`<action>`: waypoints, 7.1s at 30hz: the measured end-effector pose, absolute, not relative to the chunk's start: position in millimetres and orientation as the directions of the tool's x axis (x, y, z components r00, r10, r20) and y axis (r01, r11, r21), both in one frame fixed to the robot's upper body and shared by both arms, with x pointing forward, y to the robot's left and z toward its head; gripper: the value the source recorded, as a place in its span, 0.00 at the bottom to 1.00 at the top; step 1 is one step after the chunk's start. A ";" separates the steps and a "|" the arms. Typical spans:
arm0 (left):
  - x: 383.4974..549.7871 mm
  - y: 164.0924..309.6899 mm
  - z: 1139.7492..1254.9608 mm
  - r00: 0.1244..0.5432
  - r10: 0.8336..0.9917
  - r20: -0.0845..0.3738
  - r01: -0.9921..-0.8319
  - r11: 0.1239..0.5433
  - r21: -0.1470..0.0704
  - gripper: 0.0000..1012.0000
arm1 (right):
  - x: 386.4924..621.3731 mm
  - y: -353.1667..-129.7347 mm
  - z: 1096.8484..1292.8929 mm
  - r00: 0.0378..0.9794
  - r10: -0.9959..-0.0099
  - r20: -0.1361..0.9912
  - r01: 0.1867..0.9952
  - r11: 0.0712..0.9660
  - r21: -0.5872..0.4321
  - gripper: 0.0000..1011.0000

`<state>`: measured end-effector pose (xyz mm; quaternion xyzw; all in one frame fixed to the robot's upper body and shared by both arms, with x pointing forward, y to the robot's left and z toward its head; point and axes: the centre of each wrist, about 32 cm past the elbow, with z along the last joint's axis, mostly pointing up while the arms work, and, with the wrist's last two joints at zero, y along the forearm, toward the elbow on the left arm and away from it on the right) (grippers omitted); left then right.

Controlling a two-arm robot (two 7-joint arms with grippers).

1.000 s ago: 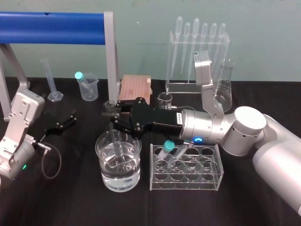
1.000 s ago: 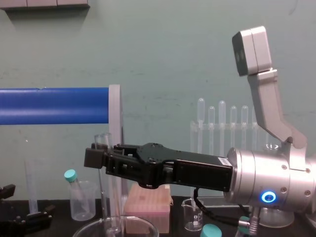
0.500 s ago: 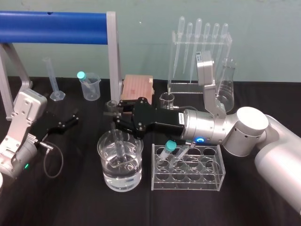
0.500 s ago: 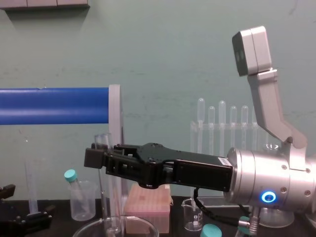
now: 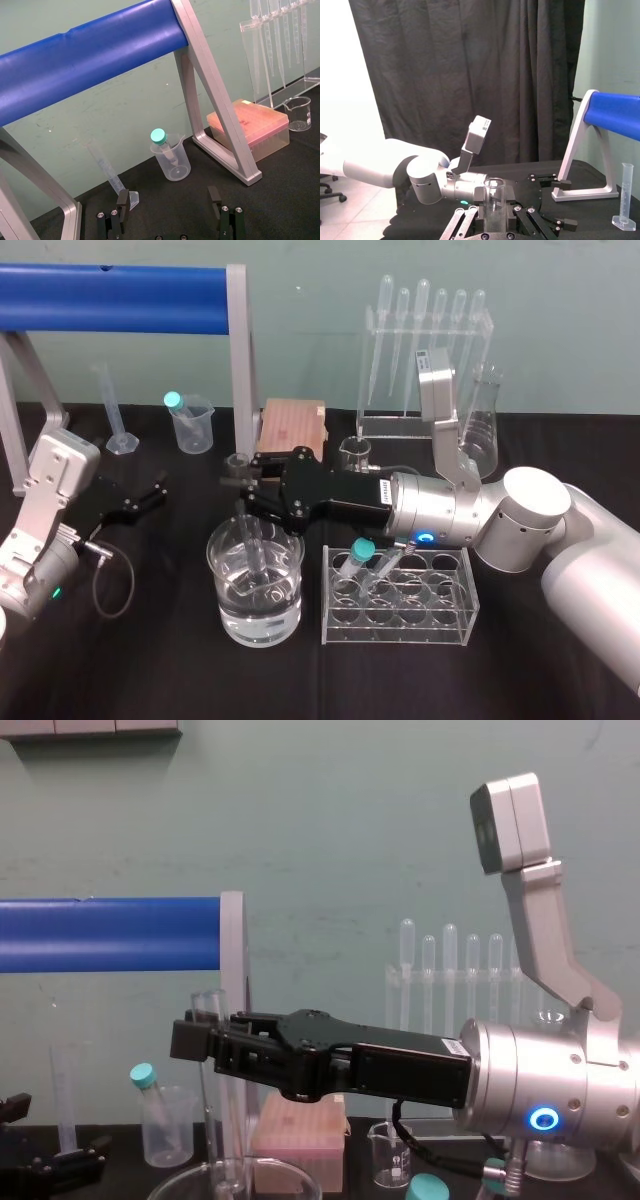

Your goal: Hold the test tube with one hand and immerse one end into the beaker, then return it to the test tube rack.

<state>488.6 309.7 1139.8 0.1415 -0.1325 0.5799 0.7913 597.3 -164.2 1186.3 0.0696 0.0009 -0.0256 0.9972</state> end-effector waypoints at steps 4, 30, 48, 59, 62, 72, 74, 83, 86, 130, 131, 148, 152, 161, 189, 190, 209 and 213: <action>488.6 309.7 1139.8 0.292 0.880 0.374 -0.955 0.287 0.070 0.99 | 597.3 -164.2 1186.3 0.999 -0.051 -0.005 0.051 0.989 0.139 0.24; 488.6 309.7 1139.8 0.292 0.880 0.374 -0.955 0.287 0.070 0.99 | 597.3 -164.2 1186.4 0.999 -0.051 -0.005 0.051 0.989 0.139 0.24; 488.6 309.7 1139.8 0.292 0.880 0.374 -0.955 0.287 0.070 0.99 | 597.3 -164.2 1186.3 0.999 -0.051 -0.005 0.051 0.989 0.139 0.24; 488.6 309.7 1139.8 0.292 0.880 0.374 -0.955 0.287 0.070 0.99 | 596.5 -164.6 1187.6 0.999 -0.055 0.002 0.054 0.988 0.144 0.24; 488.6 309.7 1139.8 0.292 0.880 0.374 -0.955 0.287 0.070 0.99 | 596.5 -166.0 1189.7 0.998 -0.060 0.012 0.058 0.985 0.161 0.24; 488.6 309.7 1139.8 0.292 0.880 0.374 -0.955 0.287 0.070 0.99 | 602.7 -181.7 1219.9 0.990 -0.093 0.106 0.065 0.967 0.245 0.24; 488.6 309.7 1139.8 0.292 0.880 0.374 -0.955 0.287 0.070 0.99 | 605.1 -186.0 1230.3 0.985 -0.102 0.138 0.063 0.963 0.262 0.24; 488.6 309.7 1139.8 0.292 0.880 0.374 -0.955 0.287 0.070 0.99 | 612.5 -204.4 1279.4 0.951 -0.137 0.276 0.036 0.940 0.339 0.24; 488.6 309.7 1139.8 0.292 0.880 0.374 -0.955 0.287 0.070 0.99 | 607.6 -218.6 1295.4 0.928 -0.193 0.318 0.072 0.932 0.356 0.24; 488.6 309.6 1139.8 0.292 0.880 0.374 -0.955 0.287 0.070 0.99 | 493.5 -323.8 1218.0 0.799 -0.600 0.041 0.584 0.790 0.185 0.24; 488.6 309.7 1139.8 0.292 0.880 0.374 -0.955 0.287 0.070 0.99 | 494.8 -322.8 1215.4 0.802 -0.597 0.033 0.582 0.793 0.179 0.24; 488.6 309.6 1139.8 0.292 0.880 0.374 -0.955 0.287 0.070 0.99 | 502.1 -316.3 1198.5 0.821 -0.572 -0.005 0.567 0.813 0.133 0.24; 488.6 309.7 1139.8 0.292 0.880 0.374 -0.955 0.287 0.070 0.99 | 503.3 -316.9 1195.9 0.821 -0.570 -0.006 0.567 0.816 0.112 0.24; 488.6 309.7 1139.8 0.292 0.880 0.374 -0.955 0.287 0.070 0.99 | 506.5 -319.8 1187.1 0.824 -0.566 -0.017 0.565 0.820 0.087 0.24; 488.6 309.7 1139.8 0.292 0.880 0.374 -0.955 0.287 0.070 0.99 | 512.8 -319.3 1172.8 0.833 -0.552 -0.047 0.554 0.830 0.060 0.24; 488.6 309.6 1139.7 0.292 0.880 0.374 -0.955 0.287 0.070 0.99 | 512.7 -319.3 1172.8 0.832 -0.552 -0.047 0.554 0.830 0.061 0.24; 488.6 309.7 1139.8 0.292 0.880 0.374 -0.955 0.287 0.070 0.99 | 512.6 -319.4 1173.1 0.832 -0.552 -0.047 0.554 0.830 0.064 0.74; 488.6 309.6 1139.8 0.292 0.880 0.374 -0.955 0.287 0.070 0.99 | 512.6 -319.3 1173.1 0.832 -0.552 -0.047 0.554 0.830 0.064 0.85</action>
